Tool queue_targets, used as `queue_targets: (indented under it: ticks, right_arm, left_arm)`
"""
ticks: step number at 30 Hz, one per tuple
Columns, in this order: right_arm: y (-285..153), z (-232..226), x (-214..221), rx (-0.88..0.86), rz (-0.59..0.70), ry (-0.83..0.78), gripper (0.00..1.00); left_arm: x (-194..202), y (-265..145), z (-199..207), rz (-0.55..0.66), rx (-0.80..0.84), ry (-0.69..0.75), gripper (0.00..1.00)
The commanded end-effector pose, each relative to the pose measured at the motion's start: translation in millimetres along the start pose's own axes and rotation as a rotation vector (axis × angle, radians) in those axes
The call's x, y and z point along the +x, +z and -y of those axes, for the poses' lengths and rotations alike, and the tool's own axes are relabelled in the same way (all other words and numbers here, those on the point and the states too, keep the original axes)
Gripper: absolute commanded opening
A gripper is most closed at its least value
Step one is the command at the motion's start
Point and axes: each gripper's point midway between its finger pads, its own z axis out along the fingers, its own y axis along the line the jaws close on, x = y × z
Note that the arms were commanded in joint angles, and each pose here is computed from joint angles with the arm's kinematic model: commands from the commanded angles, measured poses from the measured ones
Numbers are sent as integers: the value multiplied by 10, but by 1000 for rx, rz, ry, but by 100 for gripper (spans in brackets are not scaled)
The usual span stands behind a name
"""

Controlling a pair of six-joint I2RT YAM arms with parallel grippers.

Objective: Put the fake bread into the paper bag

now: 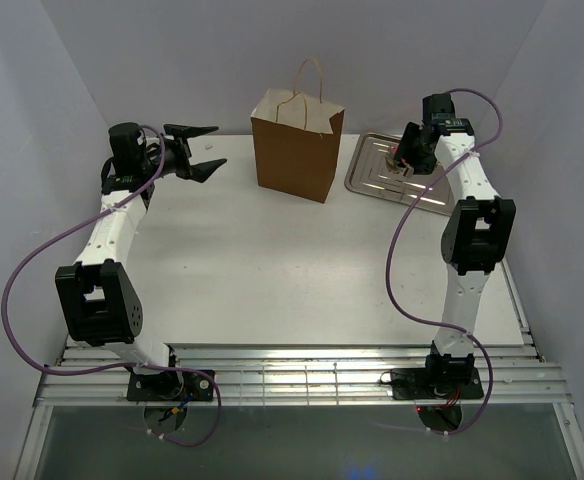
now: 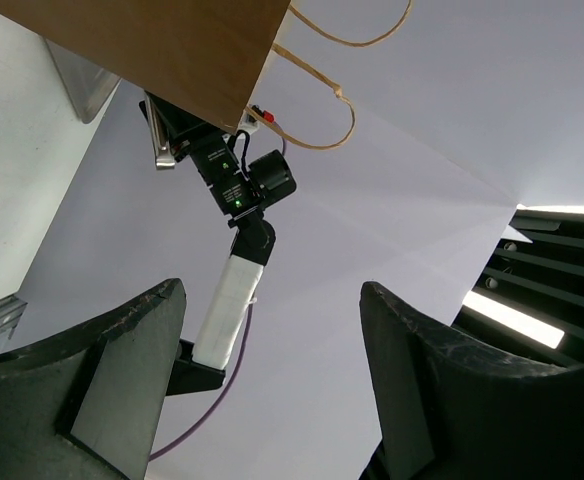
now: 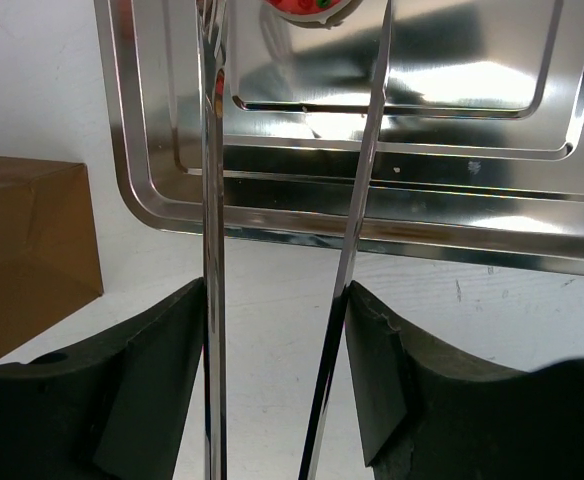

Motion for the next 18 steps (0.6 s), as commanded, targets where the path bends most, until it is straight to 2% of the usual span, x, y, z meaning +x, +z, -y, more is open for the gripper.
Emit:
queue_targets:
  ticks: [1, 18]
  right_arm:
    - [-23, -107, -174, -21, 56, -15, 62]
    - [256, -133, -205, -24, 55, -35, 61]
  left_arm:
    - [80, -59, 153, 2, 26, 51, 81]
    - [69, -53, 146, 13, 22, 56, 81]
